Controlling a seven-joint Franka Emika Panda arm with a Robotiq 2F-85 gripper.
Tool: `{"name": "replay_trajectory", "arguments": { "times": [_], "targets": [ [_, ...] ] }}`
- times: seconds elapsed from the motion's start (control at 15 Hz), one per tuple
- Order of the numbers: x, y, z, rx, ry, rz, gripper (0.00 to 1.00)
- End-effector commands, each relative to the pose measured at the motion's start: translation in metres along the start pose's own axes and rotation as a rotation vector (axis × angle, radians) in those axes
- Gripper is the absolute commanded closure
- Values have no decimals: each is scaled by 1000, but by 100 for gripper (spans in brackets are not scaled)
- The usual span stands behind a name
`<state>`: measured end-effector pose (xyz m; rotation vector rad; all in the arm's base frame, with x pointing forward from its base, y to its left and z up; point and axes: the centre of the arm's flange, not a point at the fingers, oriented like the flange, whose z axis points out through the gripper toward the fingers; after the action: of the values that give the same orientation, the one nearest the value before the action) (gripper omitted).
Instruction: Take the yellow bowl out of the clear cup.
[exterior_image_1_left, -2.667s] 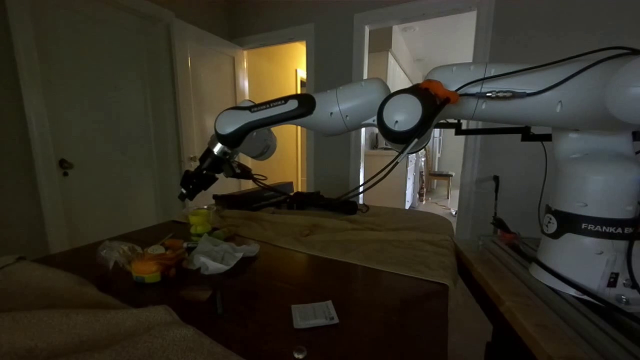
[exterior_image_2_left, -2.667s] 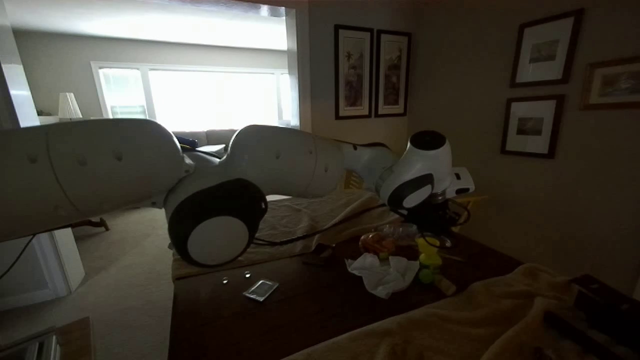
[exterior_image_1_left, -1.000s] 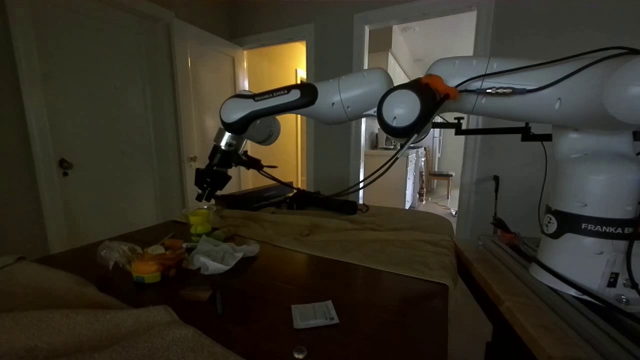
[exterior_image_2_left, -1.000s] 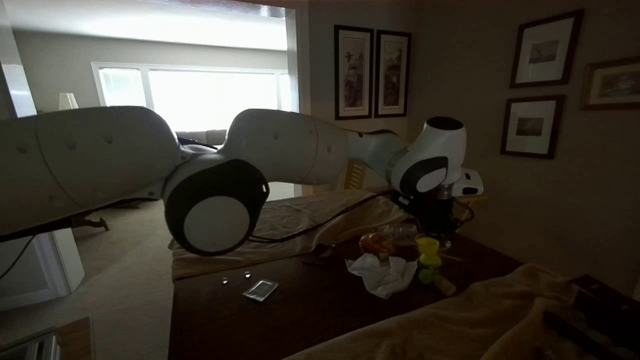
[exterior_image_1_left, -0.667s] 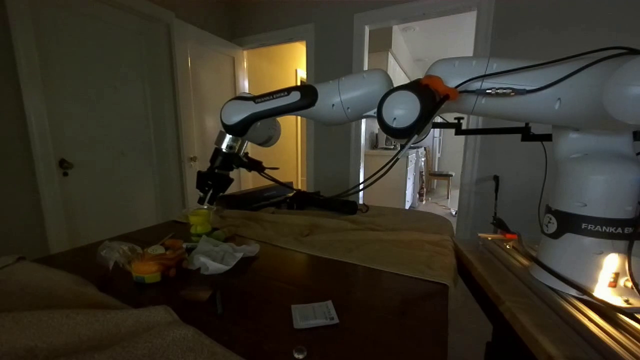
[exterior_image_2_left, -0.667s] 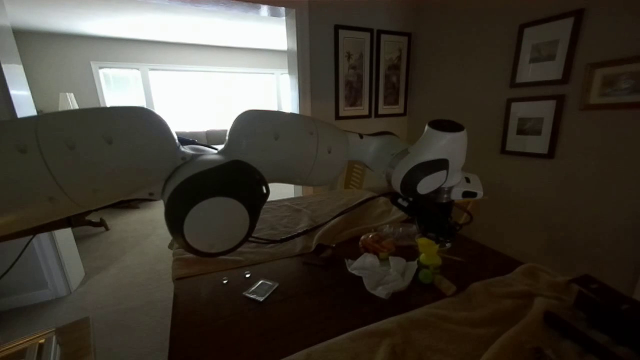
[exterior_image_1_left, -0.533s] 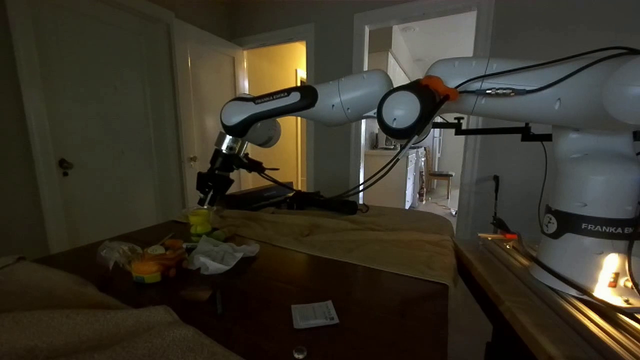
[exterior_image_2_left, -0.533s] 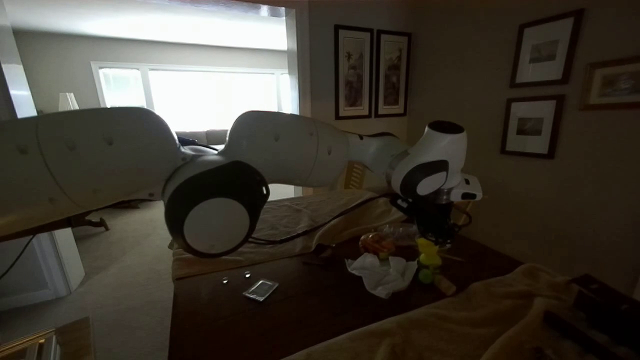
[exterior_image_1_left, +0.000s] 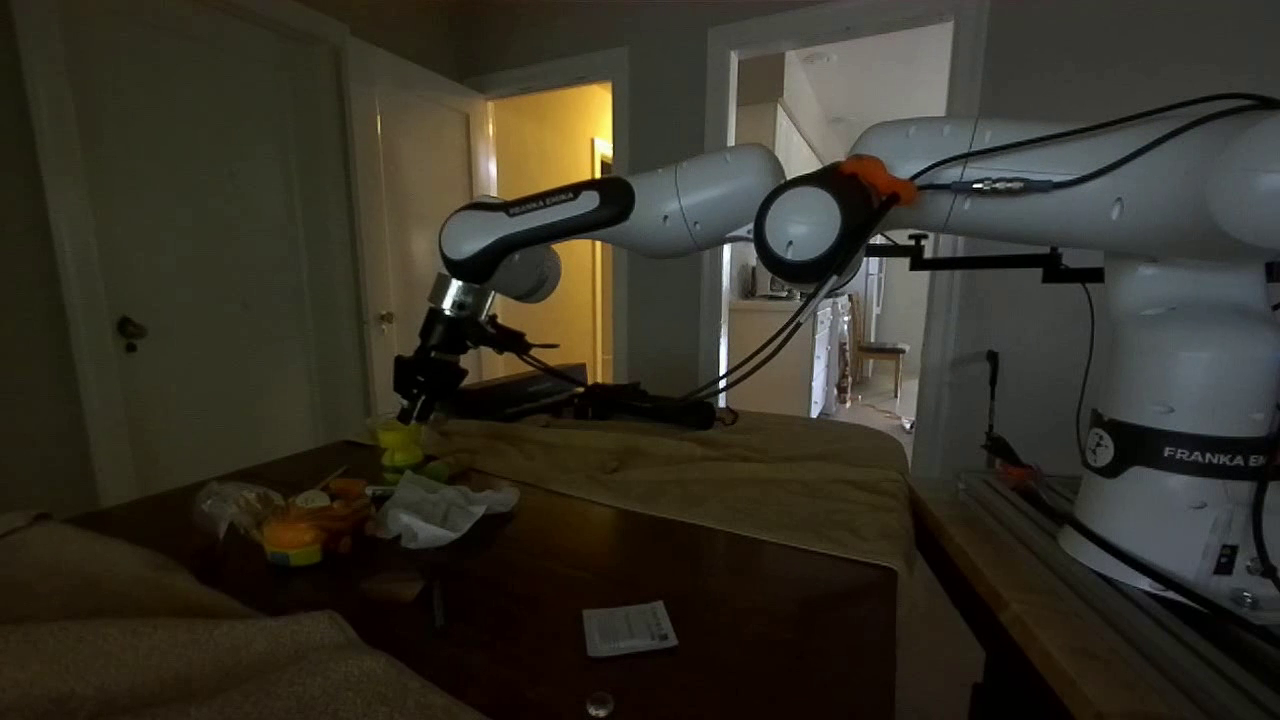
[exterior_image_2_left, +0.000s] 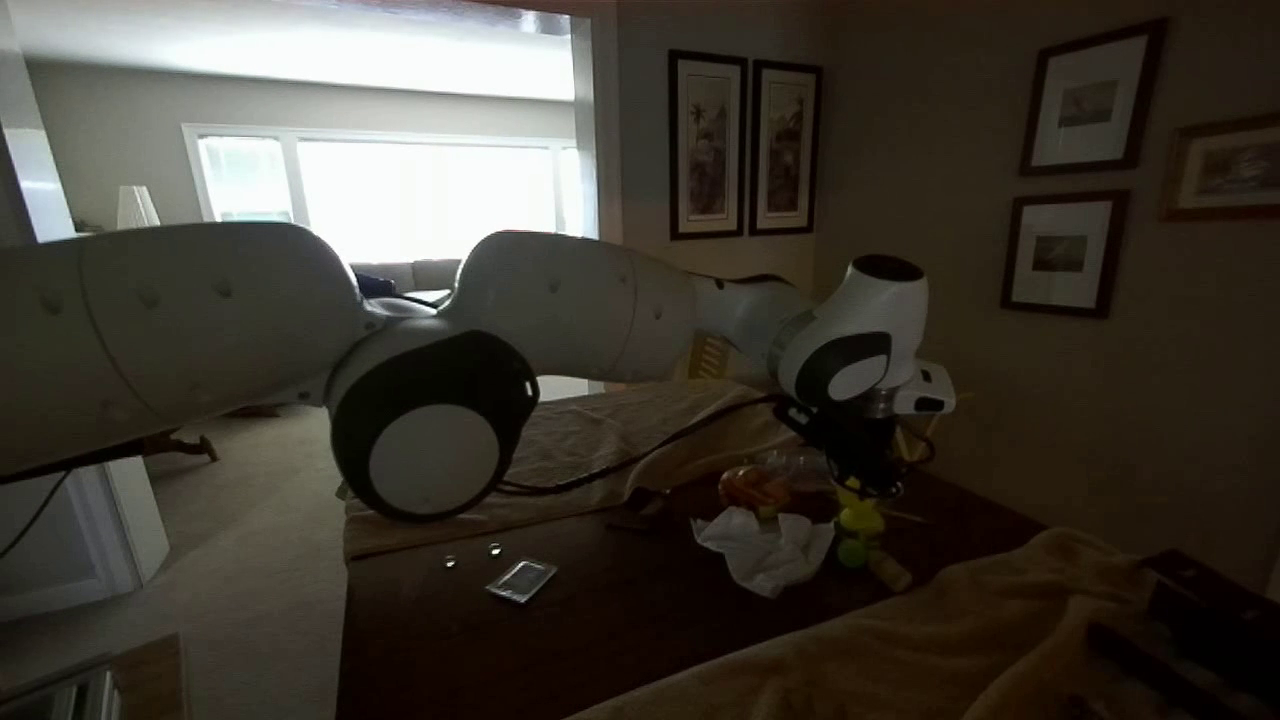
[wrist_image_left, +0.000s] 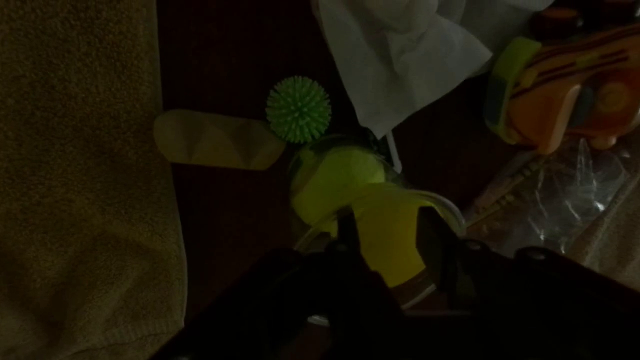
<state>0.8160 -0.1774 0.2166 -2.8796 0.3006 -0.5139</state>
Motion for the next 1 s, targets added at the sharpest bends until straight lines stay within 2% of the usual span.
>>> {"name": "replay_trajectory", "arguments": {
  "times": [0.0,0.2,0.33,0.47,0.93],
  "targets": [
    [3,3,3,-3,-11,30,63],
    [6,12,2,-18,-3,44,69],
    [8,16,3,-23,0,45,93],
    [9,18,3,-25,1,45,99],
    [10,18,1,-25,9,44,100]
  ]
}}
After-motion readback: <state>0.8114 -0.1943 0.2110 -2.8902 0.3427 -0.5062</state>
